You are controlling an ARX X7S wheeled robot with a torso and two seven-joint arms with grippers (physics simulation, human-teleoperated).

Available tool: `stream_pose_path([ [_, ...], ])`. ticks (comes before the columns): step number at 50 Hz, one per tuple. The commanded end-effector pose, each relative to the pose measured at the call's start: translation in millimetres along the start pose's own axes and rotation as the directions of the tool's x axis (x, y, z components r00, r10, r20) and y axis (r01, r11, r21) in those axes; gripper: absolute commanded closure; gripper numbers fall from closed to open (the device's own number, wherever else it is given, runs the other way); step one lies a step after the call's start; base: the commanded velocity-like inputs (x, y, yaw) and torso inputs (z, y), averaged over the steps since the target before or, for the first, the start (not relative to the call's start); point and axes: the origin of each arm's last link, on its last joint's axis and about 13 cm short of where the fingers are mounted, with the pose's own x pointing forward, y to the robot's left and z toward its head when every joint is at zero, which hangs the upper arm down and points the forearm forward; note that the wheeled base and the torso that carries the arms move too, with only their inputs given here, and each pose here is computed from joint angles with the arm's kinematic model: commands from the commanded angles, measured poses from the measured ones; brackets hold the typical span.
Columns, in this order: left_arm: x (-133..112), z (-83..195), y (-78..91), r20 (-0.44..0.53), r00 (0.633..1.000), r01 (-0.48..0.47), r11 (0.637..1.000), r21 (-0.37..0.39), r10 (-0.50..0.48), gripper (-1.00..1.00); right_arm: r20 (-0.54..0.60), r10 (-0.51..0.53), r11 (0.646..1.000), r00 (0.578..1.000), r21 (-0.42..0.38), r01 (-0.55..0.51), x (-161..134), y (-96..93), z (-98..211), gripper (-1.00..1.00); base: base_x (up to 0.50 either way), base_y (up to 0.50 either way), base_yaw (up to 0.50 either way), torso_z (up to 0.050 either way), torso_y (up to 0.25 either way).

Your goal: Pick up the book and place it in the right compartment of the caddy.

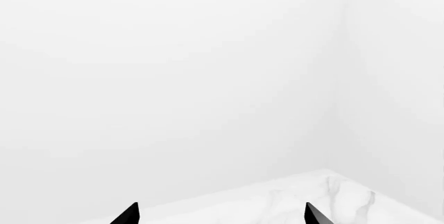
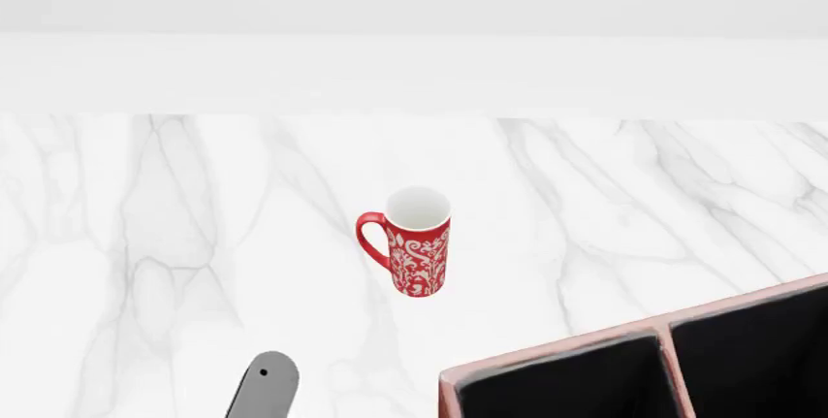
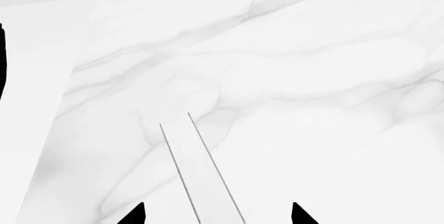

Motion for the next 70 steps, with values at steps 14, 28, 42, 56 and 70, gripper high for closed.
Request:
stream_pose_path([
  [14, -3, 0, 4.5, -0.001, 1.0, -0.006, 1.0, 0.004, 0.006, -1.0, -0.001, 0.084, 0.996, 0.996, 0.034, -0.084, 26, -8.7, -20, -1.0, 0.0, 0.0, 0.0, 0.0, 0.0],
  [28, -4, -1, 2.9, -0.001, 1.0, -0.001, 1.0, 0.005, 0.001, -1.0, -0.015, 0.089, 0.994, 0.996, 0.062, -0.088, 34, -14.4, -30, -1.0, 0.0, 0.0, 0.0, 0.0, 0.0],
  [42, -5, -1, 2.0, 0.001, 1.0, 0.003, 1.0, 0.003, -0.003, -1.0, -0.04, 0.099, 0.991, 0.994, 0.093, -0.095, 44, -19.1, -42, -1.0, 0.0, 0.0, 0.0, 0.0, 0.0],
  [56, -5, -3, 0.6, -0.003, 1.0, 0.009, 1.0, 0.005, -0.009, -1.0, -0.042, 0.124, 0.988, 0.991, 0.099, -0.119, 56, -24.3, -49, -1.0, 0.0, 0.0, 0.0, 0.0, 0.0],
  [70, -5, -4, 1.0, -0.005, 1.0, 0.008, 1.0, 0.006, -0.008, -1.0, -0.025, 0.164, 0.984, 0.986, 0.08, -0.161, 61, -23.3, -49, 1.0, 0.0, 0.0, 0.0, 0.0, 0.0],
])
